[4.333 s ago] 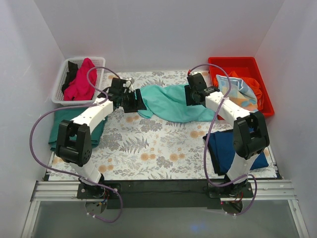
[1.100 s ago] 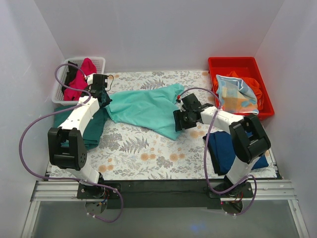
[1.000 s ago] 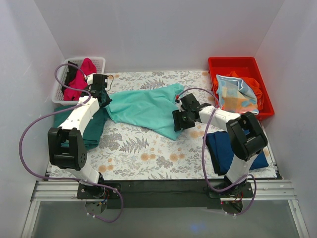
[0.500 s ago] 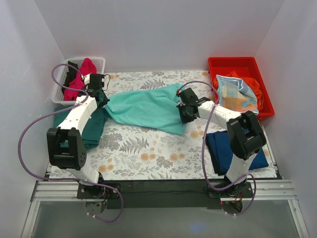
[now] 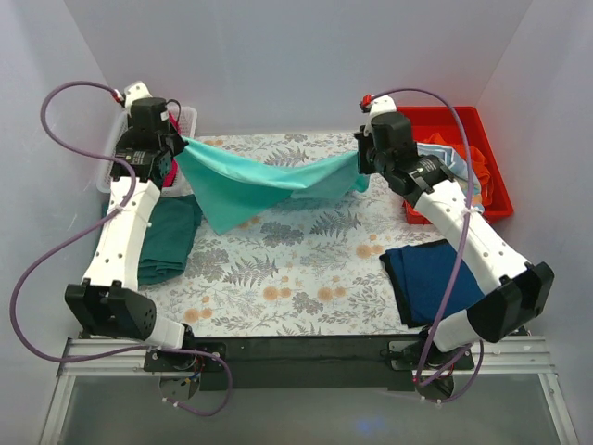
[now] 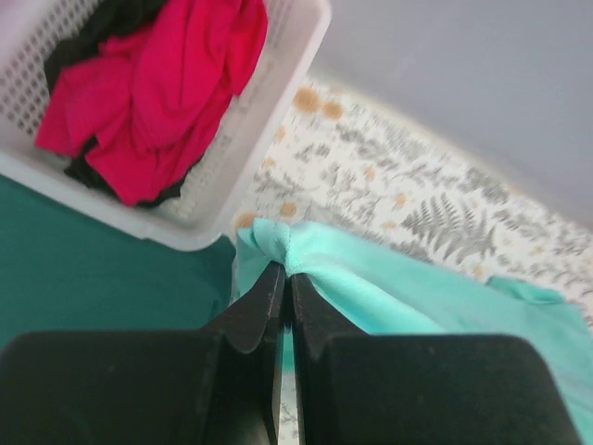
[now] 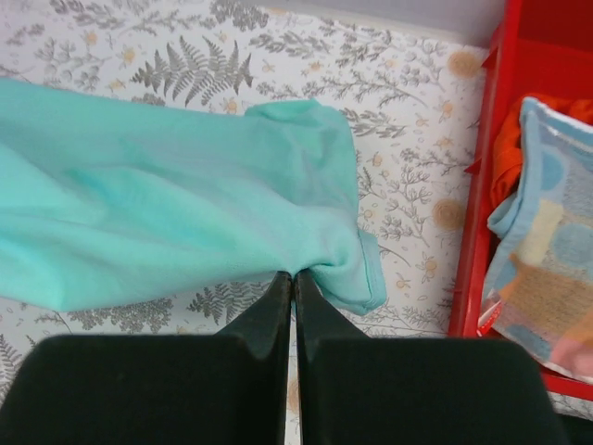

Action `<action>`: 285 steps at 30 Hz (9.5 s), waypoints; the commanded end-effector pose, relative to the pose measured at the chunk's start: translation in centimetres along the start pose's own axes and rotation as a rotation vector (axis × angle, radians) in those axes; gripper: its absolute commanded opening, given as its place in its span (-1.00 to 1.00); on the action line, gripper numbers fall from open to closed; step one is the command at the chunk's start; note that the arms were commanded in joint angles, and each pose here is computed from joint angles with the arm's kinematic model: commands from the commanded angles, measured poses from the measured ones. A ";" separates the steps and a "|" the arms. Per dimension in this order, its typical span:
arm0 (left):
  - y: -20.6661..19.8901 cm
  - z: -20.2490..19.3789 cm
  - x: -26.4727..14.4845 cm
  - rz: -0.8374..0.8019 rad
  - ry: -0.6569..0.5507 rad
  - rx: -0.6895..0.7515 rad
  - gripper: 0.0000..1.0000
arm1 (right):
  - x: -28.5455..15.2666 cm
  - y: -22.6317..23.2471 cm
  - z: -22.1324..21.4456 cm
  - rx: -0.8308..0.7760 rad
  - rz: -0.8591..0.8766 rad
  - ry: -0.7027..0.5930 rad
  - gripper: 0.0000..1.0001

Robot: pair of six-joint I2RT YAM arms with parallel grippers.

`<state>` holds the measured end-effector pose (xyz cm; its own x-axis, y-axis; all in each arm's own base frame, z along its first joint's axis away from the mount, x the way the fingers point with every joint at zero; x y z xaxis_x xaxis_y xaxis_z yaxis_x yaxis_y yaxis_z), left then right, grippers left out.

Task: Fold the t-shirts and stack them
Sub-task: Flatten out the tshirt, then fold the flattened tshirt in 1/3 of the way

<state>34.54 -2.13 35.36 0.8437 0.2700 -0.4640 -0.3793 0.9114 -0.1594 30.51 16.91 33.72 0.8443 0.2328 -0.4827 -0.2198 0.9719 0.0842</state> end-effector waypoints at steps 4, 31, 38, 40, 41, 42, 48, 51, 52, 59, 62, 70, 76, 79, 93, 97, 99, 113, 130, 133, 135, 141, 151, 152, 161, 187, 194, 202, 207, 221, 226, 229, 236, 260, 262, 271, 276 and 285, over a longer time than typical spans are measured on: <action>2.1 5.9 -9.0 -0.028 -0.254 -0.043 -1.00 | -7.0 -1.2 3.4 -0.003 0.044 -0.199 -0.97; -3.3 0.1 9.4 -0.049 -0.053 -0.003 -1.00 | 3.4 -4.3 2.3 0.231 -0.089 -0.185 -0.97; -6.1 -6.8 22.9 -0.077 0.161 0.040 -1.00 | 17.3 -6.8 -3.0 0.277 -0.050 0.081 -0.97; -6.7 -7.7 26.3 -0.086 0.180 0.033 -1.00 | 19.5 -7.2 -1.7 0.279 -0.007 0.069 -0.97; -6.8 -8.1 27.0 -0.085 0.196 0.040 -1.00 | 21.8 -7.5 -3.2 0.278 -0.020 0.125 -0.84; -6.8 -8.6 28.2 -0.096 0.201 0.036 -1.00 | 22.3 -7.6 -1.4 0.261 -0.007 0.085 -0.67; -5.7 -10.0 29.3 -0.098 0.223 0.033 -1.00 | 22.3 -8.5 -0.4 0.243 -0.051 0.083 0.11; -5.5 -10.1 29.3 -0.102 0.228 0.027 -1.00 | 20.6 -8.3 -1.4 0.242 -0.056 0.119 0.14; -5.4 -10.2 29.4 -0.107 0.231 0.027 -1.00 | 20.4 -8.1 -2.9 0.244 -0.054 0.163 0.14; -5.0 -10.4 29.6 -0.128 0.249 0.008 -1.00 | 19.8 -5.4 -8.9 0.335 0.077 0.387 0.02; -5.0 -10.4 29.5 -0.132 0.254 0.003 -1.00 | 20.0 -4.0 -10.5 0.342 0.108 0.439 0.00; -4.9 -10.7 29.4 -0.134 0.265 -0.002 -1.00 | 20.9 -3.1 -12.5 0.400 0.098 0.528 -0.04; -4.9 -10.9 29.4 -0.134 0.272 -0.005 -1.00 | 20.3 -4.1 -13.3 0.361 -0.023 0.563 -0.06; -4.8 -11.0 29.4 -0.132 0.275 -0.006 -1.00 | 20.1 -4.0 -13.8 0.346 -0.028 0.575 -0.06; -4.6 -11.4 29.3 -0.118 0.284 -0.001 -1.00 | 19.9 -3.4 -15.6 0.330 -0.027 0.651 -0.41; -4.5 -11.5 29.2 -0.114 0.287 0.003 -1.00 | 19.9 -3.5 -15.7 0.324 -0.048 0.662 -0.74; -4.4 -11.4 29.2 -0.110 0.284 0.002 -1.00 | 19.8 -3.6 -15.5 0.321 -0.058 0.660 -0.92; -4.4 -7.7 27.4 -0.111 0.206 -0.003 -1.00 | 17.9 -4.5 -7.8 0.231 -0.194 0.436 -0.97; -4.1 2.9 20.3 -0.187 -0.015 -0.068 -1.00 | 11.5 -7.9 4.6 0.243 -0.249 0.063 -0.97; -4.4 4.6 18.2 -0.231 -0.040 -0.066 -1.00 | 8.9 -8.2 7.4 0.226 -0.254 -0.036 -0.97; -4.4 6.0 16.5 -0.260 -0.068 -0.067 -1.00 | 6.8 -8.3 9.8 0.211 -0.247 -0.119 -0.97; -4.8 10.4 10.1 -0.370 -0.182 -0.080 -1.00 | -0.4 -8.2 14.8 0.189 -0.219 -0.336 -0.97; -3.1 16.5 -4.7 -0.489 -0.404 -0.043 -1.00 | -14.0 -7.4 15.0 0.185 -0.080 -0.555 -0.97; -2.7 17.0 -7.2 -0.502 -0.445 -0.047 -1.00 | -15.2 -7.3 14.9 0.177 -0.070 -0.577 -0.97; 0.8 15.6 -17.7 -0.496 -0.537 -0.041 -1.00 | -27.9 -7.2 14.9 0.117 0.010 -0.845 -0.97; -2.8 -4.1 15.5 -0.369 0.202 -0.129 -1.00 | 4.7 -8.5 8.3 0.331 -0.186 -0.225 -0.97; -4.4 -8.0 24.8 -0.374 0.293 -0.141 -1.00 | 16.3 -11.8 6.6 0.336 -0.210 -0.112 -0.97; -5.4 -8.0 29.6 -0.361 0.232 -0.154 -1.00 | 22.8 -13.7 5.6 0.347 -0.120 -0.099 -0.97; -4.8 -7.3 30.3 -0.362 0.198 -0.182 -1.00 | 23.1 -14.0 4.0 0.366 -0.100 -0.057 -0.97; -2.7 -4.2 27.4 -0.443 0.196 -0.164 -1.00 | 18.9 -13.7 1.4 0.391 -0.139 -0.010 -0.97; -1.5 -5.6 25.9 -0.380 0.264 -0.102 -1.00 | 17.0 -13.5 -0.8 0.406 -0.152 0.031 -0.97; -0.7 -6.7 25.1 -0.328 0.309 -0.071 -1.00 | 16.0 -13.4 -1.6 0.416 -0.161 0.039 -0.97; 0.9 -9.1 24.3 -0.223 0.390 -0.019 -1.00 | 14.7 -13.0 -5.6 0.442 -0.175 0.131 -0.97; 3.8 -13.2 21.5 0.005 0.521 -0.024 0.50 | 12.9 -12.4 -12.3 0.443 -0.268 0.347 -0.37; 3.7 -12.2 20.7 -0.005 0.475 -0.031 0.50 | 12.4 -12.3 -11.7 0.429 -0.254 0.329 -0.34; 2.3 -10.9 20.9 -0.122 0.454 -0.086 0.34 | 13.9 -9.6 -9.2 0.372 -0.137 0.295 -0.31; 1.0 -11.1 22.2 -0.241 0.468 -0.108 0.31 | 17.1 -7.4 -9.3 0.349 -0.047 0.335 -0.32; -2.1 -10.1 22.9 -0.361 0.446 -0.070 0.22 | 21.3 -4.3 -9.4 0.311 0.055 0.382 -0.33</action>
<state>50.10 -0.48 15.67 0.6803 -0.1888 -0.7082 -0.1742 0.8969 -0.4064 43.62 15.70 14.24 0.5923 0.2446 -0.7677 0.0114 0.9501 0.3116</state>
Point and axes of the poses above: each gripper's point midway between its finger pads, its own x axis out along the fingers, its own y axis along the line the jaws close on, z = x × y, the point moved 10 cm from there along -x, back along the fingers, and after that the axes turned 5 degrees about x, right-handed, at the moved point
